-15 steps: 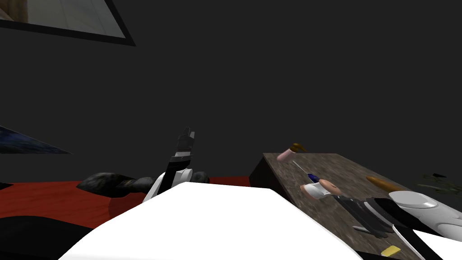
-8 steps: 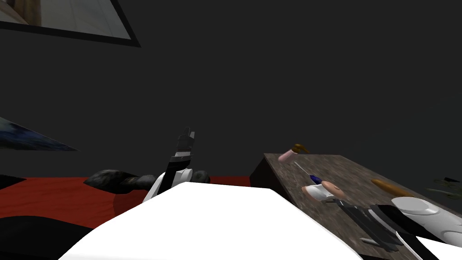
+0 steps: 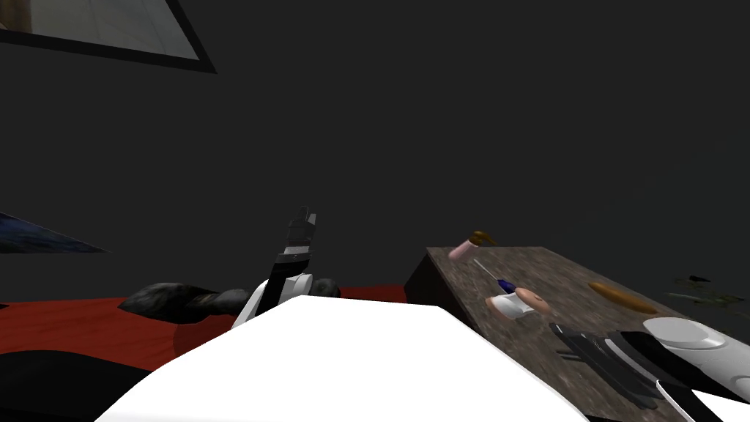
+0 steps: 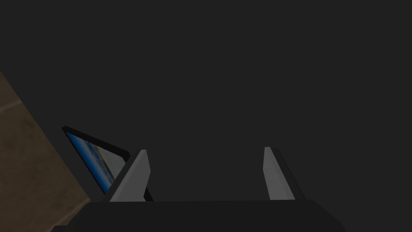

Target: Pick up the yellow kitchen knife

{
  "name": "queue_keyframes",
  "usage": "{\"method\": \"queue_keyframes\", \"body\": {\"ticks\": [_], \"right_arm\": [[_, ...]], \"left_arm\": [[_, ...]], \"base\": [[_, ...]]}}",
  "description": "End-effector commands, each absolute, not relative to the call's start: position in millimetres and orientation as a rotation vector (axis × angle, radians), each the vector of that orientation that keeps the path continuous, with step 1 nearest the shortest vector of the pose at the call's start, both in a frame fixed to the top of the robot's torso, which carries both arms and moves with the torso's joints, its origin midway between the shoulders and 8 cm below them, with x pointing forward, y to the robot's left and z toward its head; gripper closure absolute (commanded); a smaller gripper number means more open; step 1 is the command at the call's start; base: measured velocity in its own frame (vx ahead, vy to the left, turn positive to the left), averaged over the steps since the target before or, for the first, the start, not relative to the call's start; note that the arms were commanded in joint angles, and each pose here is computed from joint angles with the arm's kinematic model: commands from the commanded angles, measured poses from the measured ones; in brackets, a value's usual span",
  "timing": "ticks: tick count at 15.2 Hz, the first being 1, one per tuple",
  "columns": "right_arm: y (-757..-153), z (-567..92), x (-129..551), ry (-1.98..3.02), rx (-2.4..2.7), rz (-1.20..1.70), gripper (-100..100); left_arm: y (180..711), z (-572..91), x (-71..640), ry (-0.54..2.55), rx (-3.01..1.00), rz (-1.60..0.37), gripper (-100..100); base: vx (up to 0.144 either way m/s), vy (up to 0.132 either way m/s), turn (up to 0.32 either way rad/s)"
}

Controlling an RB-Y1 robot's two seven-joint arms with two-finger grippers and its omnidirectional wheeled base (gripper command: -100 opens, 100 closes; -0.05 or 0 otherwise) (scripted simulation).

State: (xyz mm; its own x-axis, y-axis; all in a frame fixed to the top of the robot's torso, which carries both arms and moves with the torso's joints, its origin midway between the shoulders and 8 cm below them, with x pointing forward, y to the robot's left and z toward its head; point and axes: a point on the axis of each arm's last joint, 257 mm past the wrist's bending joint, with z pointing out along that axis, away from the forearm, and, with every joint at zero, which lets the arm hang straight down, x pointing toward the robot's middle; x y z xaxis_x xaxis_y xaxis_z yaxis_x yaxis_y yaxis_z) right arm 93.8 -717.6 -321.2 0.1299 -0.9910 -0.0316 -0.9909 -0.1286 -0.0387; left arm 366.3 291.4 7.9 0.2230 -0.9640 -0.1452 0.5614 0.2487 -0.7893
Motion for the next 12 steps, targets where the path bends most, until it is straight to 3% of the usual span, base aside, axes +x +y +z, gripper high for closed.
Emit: {"method": "queue_keyframes", "body": {"ticks": [1, 10, 12], "right_arm": [[-730.7, -309.5, 90.6, 2.046, -2.366, -0.032, -100], [-721.8, -309.0, 86.2, 1.975, -2.4, 0.017, -100], [-721.8, -309.0, 86.2, 1.975, -2.4, 0.017, -100]], "left_arm": [[291.4, 7.9, 366.3, 0.724, -0.679, -1.173, 0], [291.3, 8.0, 366.4, 0.724, -0.679, -1.173, 0], [291.3, 8.0, 366.4, 0.724, -0.679, -1.173, 0]], "base": [[-0.133, 0.063, -0.307], [-0.2, 0.059, -0.089], [-0.073, 0.031, 0.001]]}}
